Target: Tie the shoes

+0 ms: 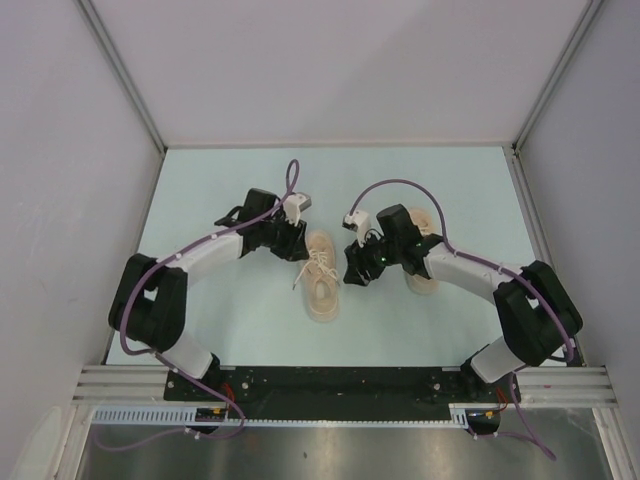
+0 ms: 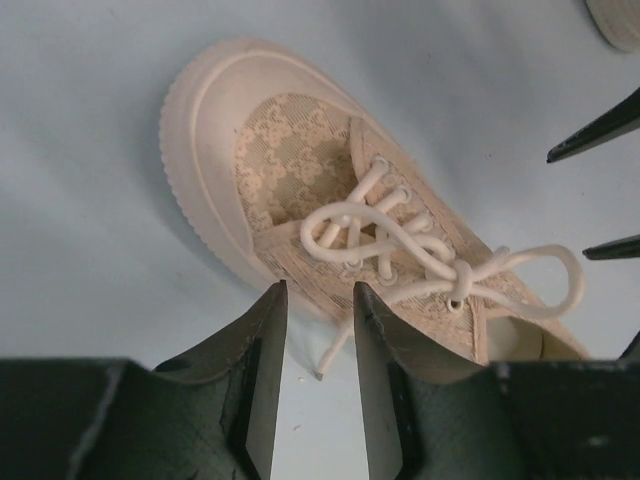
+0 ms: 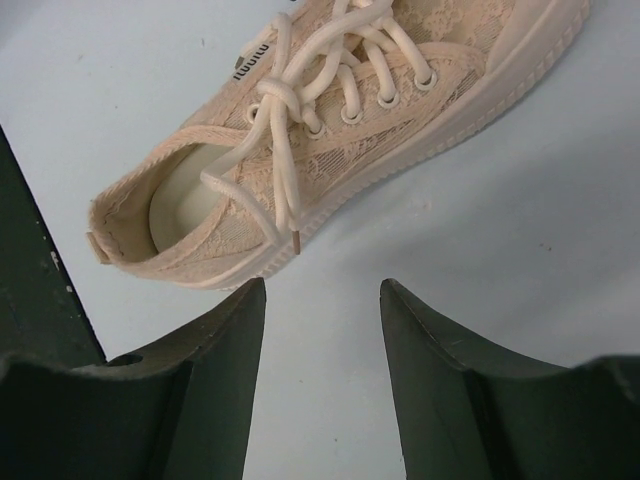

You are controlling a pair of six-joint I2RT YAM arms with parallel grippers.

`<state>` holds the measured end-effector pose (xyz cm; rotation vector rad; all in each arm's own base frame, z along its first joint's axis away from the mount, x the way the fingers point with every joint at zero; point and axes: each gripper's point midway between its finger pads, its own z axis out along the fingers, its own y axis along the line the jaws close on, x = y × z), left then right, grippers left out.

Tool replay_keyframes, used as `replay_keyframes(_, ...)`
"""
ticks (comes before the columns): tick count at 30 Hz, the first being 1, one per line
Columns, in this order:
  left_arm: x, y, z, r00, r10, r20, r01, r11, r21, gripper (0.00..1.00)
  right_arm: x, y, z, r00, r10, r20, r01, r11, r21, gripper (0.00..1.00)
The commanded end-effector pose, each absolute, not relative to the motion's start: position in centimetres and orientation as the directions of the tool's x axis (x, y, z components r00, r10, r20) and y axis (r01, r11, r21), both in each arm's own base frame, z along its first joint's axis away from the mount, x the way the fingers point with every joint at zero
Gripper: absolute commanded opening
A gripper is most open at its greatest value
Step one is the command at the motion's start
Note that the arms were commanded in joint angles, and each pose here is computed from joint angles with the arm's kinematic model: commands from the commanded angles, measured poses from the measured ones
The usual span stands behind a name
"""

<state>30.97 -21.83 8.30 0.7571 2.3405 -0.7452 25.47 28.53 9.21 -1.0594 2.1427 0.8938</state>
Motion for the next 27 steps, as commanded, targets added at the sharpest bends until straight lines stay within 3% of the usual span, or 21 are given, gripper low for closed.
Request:
replay_keyframes(1, 33.5, -23.0, 10.2, -0.665, 0.274, -0.695, 0.626, 0.713, -0.318, 0.38, 27.0, 30.0, 10.6, -0.472, -0.404, -0.784, -0.846, 0.458, 0.273, 0.54)
replay_keyframes(11, 34.1, -24.0, 9.2, -0.682, 0.293, -0.67, 0.619, 0.72, -0.314, 0.41, 26.3, 31.3, 10.9, -0.457, -0.411, -0.789, -0.862, 0.424, 0.279, 0.54)
replay_keyframes(22, 33.3, -24.1, 7.4, -0.687, 0.341, -0.642, 0.623, 0.731, -0.279, 0.35, 27.0, 32.2, 11.0, -0.443, -0.409, -0.798, -0.863, 0.434, 0.258, 0.54)
replay_keyframes(27, 33.3, -24.4, 7.5, -0.684, 0.344, -0.643, 0.627, 0.728, -0.278, 0.26, 27.1, 32.6, 10.7, -0.434, -0.417, -0.798, -0.865, 0.439, 0.241, 0.53)
